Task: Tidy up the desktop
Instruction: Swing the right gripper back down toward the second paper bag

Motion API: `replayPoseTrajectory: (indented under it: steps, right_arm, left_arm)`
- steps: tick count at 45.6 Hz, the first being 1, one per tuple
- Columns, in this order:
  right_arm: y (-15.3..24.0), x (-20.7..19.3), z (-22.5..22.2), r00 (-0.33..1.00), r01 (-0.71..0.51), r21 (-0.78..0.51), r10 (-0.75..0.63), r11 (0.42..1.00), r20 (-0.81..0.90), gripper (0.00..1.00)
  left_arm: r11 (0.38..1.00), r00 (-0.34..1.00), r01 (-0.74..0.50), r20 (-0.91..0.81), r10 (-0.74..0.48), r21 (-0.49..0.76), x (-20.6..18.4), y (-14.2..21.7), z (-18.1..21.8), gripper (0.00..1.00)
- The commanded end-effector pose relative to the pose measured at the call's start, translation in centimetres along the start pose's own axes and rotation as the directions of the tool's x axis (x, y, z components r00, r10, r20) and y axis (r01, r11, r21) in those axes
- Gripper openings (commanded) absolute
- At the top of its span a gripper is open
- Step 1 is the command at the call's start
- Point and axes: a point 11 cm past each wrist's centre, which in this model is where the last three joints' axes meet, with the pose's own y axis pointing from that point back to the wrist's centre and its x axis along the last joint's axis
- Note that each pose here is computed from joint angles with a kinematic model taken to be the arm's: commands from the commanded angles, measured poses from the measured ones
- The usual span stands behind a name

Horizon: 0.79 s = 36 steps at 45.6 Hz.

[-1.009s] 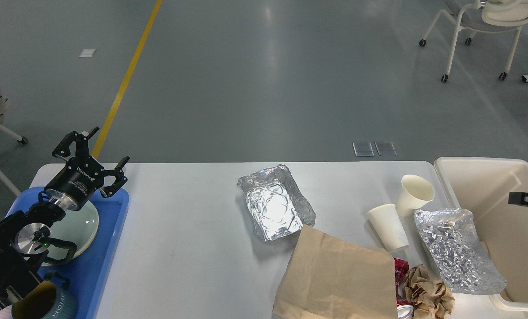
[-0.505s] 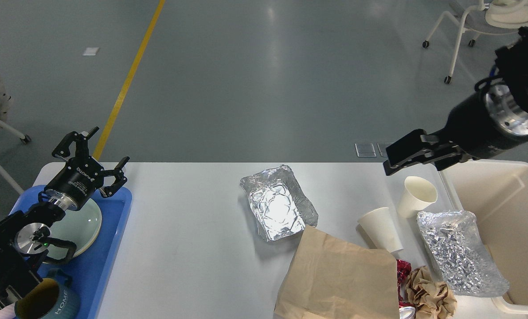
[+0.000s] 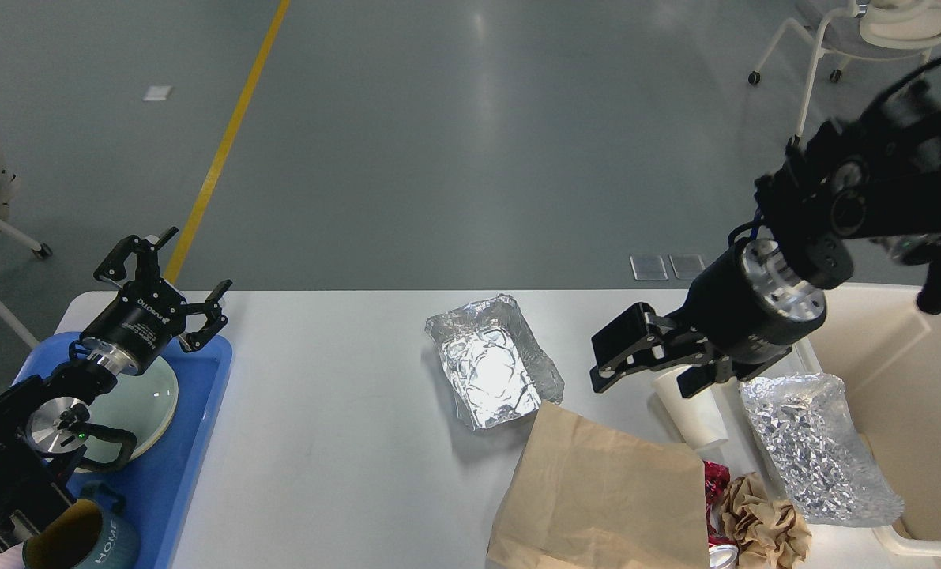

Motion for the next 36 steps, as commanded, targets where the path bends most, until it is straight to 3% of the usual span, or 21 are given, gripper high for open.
replayPoseTrajectory:
  steps: [1,7,15,28,36]
  right_arm:
    - [-6.9,-2.1,1.5,1.0,0.003,-0.042,-0.003,0.999,-0.005,1.0]
    - [-11.3,-3.9,2.4,1.0,0.005,-0.054,-0.006,0.999,-0.019,1.0]
    - [-13.3,-3.0,3.7,0.995,-0.089,-0.074,0.085,0.993,-0.047,1.0]
    - [-12.7,-3.8,10.1,0.998,-0.055,-0.31,0.055,0.949,-0.008,1.0]
    - [-11.3,-5.0,13.0,0.998,-0.009,-0.36,0.032,0.933,0.059,1.0]
  left_arm:
    - [1.0,1.0,0.0,0.0,0.0,0.0,0.0,0.0,0.0,1.0]
    - [1.0,1.0,0.001,-0.001,-0.001,0.0,0.0,0.0,-0.1,1.0]
    - [1.0,1.0,0.0,0.0,0.0,0.0,0.0,0.0,0.0,1.0]
    - [1.0,1.0,0.001,-0.001,-0.001,0.0,0.0,0.0,-0.1,1.0]
    - [1.0,1.0,0.001,-0.001,-0.001,0.0,0.0,0.0,-0.1,1.0]
